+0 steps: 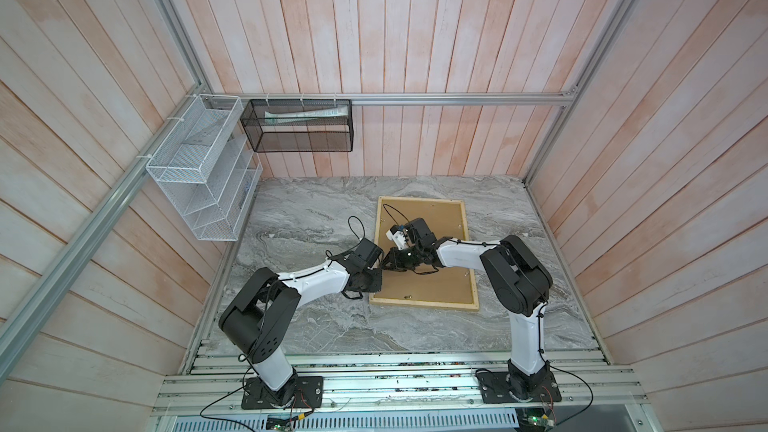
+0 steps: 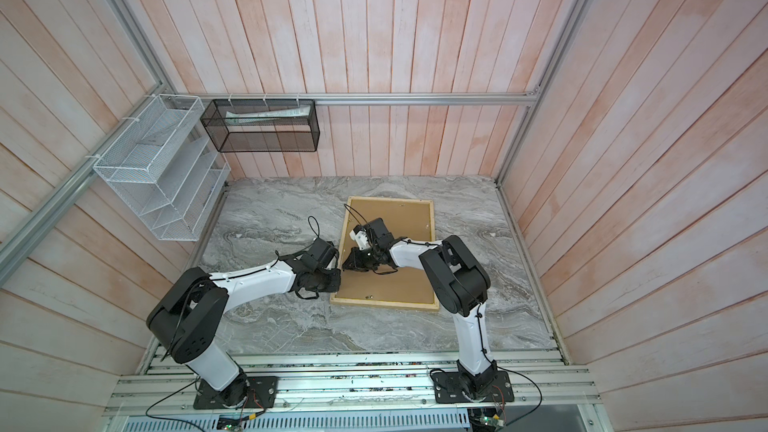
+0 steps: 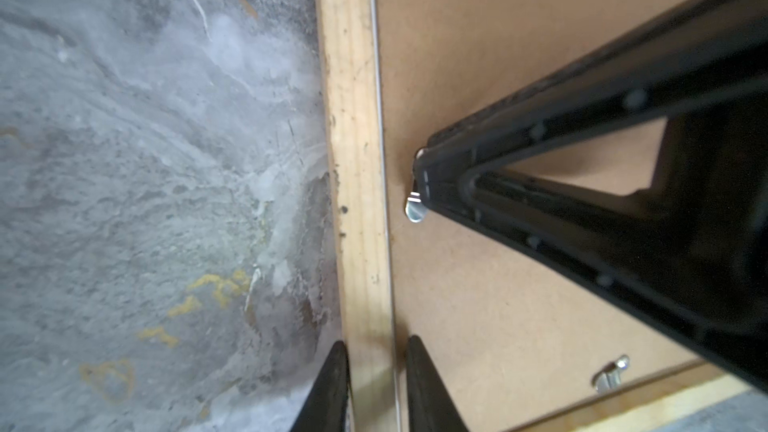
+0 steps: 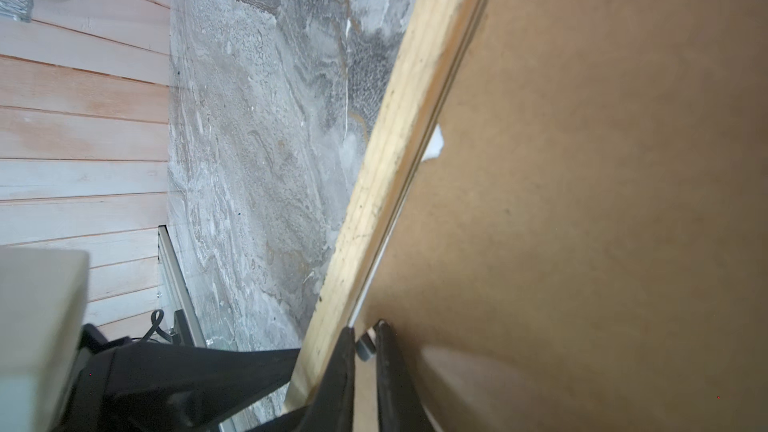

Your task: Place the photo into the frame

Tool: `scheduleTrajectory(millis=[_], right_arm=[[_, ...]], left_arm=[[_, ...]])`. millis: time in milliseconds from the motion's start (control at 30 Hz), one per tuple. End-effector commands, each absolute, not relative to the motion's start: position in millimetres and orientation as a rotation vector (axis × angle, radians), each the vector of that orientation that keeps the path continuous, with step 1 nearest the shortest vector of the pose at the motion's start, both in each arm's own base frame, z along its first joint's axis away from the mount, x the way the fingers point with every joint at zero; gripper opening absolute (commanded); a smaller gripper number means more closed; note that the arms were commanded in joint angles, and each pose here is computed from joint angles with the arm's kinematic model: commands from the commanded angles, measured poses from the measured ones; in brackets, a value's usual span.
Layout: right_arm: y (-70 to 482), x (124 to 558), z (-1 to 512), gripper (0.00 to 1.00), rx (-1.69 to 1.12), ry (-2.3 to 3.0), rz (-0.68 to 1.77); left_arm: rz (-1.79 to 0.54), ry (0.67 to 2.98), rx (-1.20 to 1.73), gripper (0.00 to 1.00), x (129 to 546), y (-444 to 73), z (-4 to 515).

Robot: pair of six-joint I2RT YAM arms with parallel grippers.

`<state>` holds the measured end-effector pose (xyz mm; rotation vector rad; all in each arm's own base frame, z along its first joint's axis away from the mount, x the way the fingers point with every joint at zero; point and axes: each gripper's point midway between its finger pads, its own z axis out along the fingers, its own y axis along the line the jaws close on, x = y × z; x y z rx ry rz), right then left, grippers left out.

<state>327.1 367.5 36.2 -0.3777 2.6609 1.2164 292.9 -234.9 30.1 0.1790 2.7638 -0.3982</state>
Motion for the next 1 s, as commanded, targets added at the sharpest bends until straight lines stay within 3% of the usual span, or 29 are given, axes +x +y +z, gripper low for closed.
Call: scheduleTrajectory(millis=[0, 800, 967], right_arm=[[343, 294, -11, 0.15, -0.293, 2.869, 1.082], [367, 276, -32, 0.17, -0.048, 2.970, 1.301], [361, 282, -26, 0.14, -0.098, 2.961, 1.171]], left_arm=[[-0.310, 2.809, 0.160, 0.26, 285, -222, 12], [-0.335, 2.829, 0.204, 0.20, 280, -236, 5], [-0.328, 2.817, 0.209, 0.19, 282, -236, 7]])
